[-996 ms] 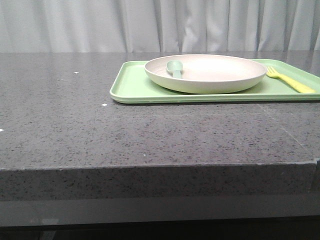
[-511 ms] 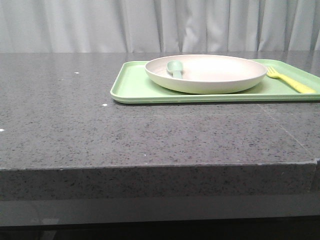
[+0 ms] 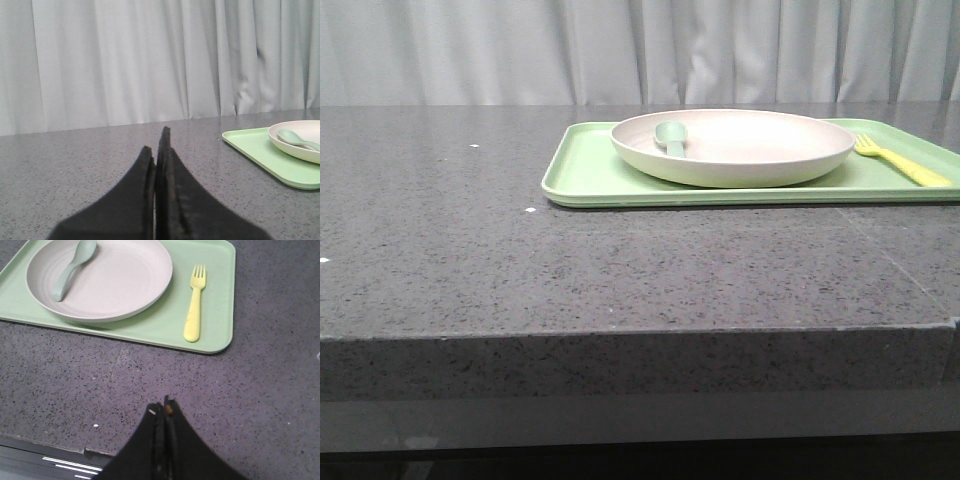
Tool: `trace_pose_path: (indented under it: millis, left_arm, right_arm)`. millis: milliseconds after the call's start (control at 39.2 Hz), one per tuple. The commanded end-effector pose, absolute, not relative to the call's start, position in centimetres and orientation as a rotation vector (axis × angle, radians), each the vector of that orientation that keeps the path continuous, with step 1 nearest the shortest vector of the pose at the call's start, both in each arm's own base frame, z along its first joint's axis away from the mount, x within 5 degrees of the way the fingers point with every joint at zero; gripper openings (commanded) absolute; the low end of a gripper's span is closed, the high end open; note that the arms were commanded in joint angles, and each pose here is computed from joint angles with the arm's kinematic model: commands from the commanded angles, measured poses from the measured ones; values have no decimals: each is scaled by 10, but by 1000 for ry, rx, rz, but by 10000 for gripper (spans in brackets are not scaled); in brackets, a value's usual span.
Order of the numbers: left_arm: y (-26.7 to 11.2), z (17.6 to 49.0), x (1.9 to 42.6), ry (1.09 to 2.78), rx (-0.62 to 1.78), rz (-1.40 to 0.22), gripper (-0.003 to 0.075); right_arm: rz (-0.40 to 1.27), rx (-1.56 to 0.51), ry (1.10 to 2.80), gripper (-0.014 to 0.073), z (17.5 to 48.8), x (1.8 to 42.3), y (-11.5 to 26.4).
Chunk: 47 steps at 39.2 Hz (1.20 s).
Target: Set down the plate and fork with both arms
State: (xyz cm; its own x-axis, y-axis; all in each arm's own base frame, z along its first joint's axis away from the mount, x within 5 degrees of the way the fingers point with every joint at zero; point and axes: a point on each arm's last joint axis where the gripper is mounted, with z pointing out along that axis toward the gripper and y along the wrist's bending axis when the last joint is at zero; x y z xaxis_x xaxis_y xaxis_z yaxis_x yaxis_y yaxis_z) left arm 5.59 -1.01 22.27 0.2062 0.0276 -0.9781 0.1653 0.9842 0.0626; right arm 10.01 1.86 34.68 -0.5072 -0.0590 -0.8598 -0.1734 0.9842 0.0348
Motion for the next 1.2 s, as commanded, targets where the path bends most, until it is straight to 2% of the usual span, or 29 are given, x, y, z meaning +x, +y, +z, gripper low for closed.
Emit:
trace_pose_path:
  millis: [0,358,613,1175]
  left_arm:
    - [-11,229,55,1291,158,-115,-18]
    - [-11,219,57,1394,164,-111,-18]
    - [-4,220,53,1370,52,-68,-18]
    - [-1,218,53,1396,4,-12,-18]
  right_arm:
    - [135,-160,2008,-68,361,102,18]
    - [135,-160,2008,-68,361,102,18]
    - [135,-160,2009,-68,361,102,18]
    - [135,-160,2009,-68,361,102,18]
